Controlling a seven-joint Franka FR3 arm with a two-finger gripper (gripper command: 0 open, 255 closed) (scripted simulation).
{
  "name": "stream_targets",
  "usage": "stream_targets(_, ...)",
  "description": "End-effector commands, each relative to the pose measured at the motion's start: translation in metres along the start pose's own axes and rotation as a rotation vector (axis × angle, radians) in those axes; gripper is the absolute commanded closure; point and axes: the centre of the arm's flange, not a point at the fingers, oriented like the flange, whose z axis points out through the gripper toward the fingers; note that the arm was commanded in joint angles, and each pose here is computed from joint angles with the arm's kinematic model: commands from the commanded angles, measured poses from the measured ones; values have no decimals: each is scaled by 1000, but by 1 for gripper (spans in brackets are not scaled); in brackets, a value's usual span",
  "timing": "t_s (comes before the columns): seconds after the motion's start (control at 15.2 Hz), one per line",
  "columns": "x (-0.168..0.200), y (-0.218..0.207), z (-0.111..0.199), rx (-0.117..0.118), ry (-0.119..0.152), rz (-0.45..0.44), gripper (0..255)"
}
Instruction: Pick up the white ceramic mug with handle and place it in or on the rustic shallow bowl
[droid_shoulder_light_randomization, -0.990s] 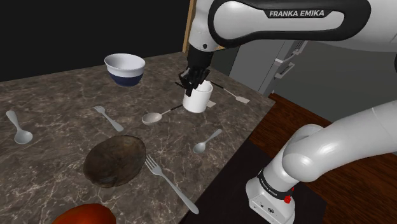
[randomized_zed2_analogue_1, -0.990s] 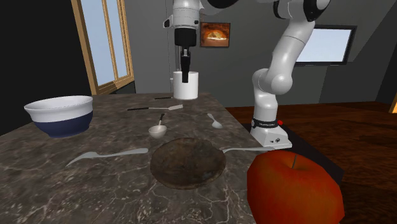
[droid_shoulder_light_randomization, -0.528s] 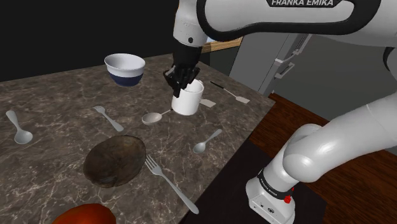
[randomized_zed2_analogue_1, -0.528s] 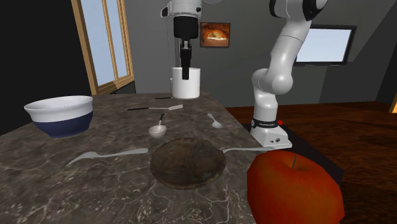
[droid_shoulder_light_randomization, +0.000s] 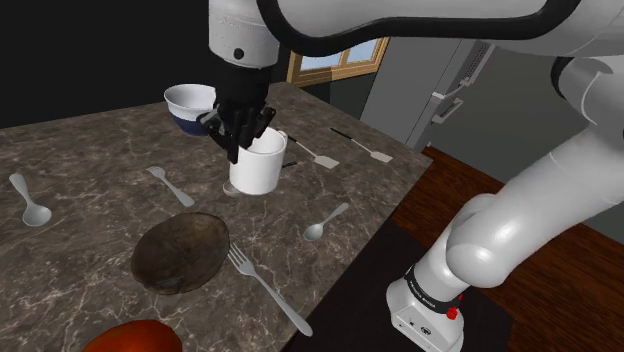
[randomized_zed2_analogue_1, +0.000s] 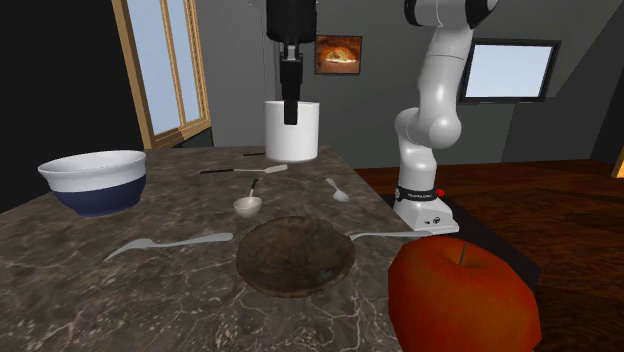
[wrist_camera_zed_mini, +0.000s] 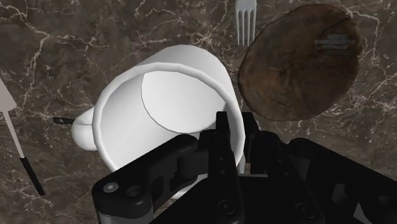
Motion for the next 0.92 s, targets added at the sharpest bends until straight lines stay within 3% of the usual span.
stream_targets(0.0,0,-27,-1,2,1,2,255)
stream_targets(0.59,1,-141,-15,2,1,2,255)
stream_targets(0.86,0,-141,6,2,1,2,255)
